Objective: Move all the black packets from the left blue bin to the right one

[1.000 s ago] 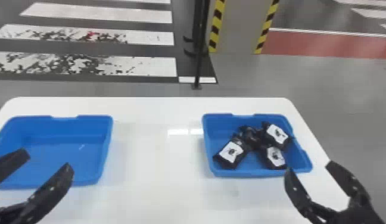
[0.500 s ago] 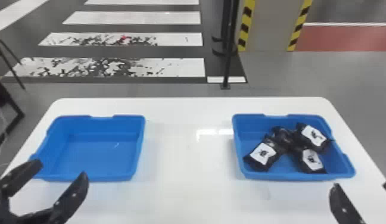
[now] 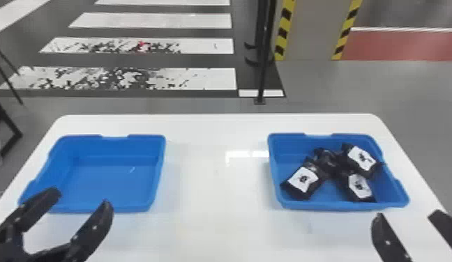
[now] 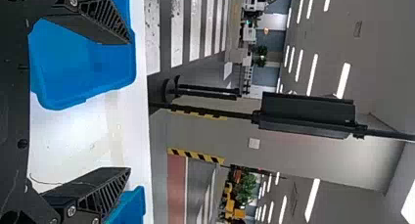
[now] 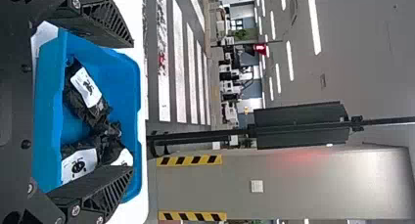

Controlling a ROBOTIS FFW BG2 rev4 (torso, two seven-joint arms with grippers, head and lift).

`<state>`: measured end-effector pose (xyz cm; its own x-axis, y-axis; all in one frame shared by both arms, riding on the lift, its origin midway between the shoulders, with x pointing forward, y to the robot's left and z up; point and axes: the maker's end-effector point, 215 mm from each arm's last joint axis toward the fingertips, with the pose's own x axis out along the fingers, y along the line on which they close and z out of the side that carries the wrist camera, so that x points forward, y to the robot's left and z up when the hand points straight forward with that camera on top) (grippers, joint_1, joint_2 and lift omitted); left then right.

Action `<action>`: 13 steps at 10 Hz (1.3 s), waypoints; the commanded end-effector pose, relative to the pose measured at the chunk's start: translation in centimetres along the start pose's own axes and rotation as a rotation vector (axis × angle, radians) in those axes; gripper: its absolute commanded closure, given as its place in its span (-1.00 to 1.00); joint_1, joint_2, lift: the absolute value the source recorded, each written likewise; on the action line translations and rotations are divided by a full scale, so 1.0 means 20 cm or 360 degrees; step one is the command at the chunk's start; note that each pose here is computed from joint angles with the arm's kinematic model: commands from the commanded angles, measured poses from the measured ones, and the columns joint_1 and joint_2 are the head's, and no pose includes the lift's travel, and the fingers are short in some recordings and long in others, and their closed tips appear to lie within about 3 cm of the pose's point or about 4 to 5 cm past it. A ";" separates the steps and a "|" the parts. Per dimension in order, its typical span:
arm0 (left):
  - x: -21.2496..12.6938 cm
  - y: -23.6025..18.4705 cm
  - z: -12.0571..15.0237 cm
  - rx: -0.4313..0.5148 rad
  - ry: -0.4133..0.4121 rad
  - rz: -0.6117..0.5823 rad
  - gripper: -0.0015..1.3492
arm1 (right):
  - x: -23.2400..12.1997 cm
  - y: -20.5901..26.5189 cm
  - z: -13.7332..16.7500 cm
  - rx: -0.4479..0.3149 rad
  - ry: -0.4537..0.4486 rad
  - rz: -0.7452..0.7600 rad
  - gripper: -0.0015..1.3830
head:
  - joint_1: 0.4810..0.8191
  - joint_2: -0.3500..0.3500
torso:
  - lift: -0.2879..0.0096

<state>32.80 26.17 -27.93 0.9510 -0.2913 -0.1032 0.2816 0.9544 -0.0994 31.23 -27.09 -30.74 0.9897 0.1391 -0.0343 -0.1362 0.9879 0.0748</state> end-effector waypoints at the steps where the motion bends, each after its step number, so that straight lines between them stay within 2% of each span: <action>1: 0.00 0.00 -0.01 -0.0011 0.0010 -0.0004 -0.79 | 0.00 0.01 -0.01 0.0013 -0.0002 0.0003 -0.78 | 0.27 -0.05 | -0.01; 13: 0.01 -0.04 -0.06 -0.0069 0.0054 -0.0033 -0.79 | 0.01 0.00 0.00 0.0052 -0.0030 -0.0007 -0.75 | 0.27 -0.09 | -0.01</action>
<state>32.65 25.26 -29.02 0.9402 -0.3136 -0.1325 0.2949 0.9447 -0.1435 31.35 -27.01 -30.76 0.9907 0.1353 -0.0157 -0.1330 0.9857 0.1038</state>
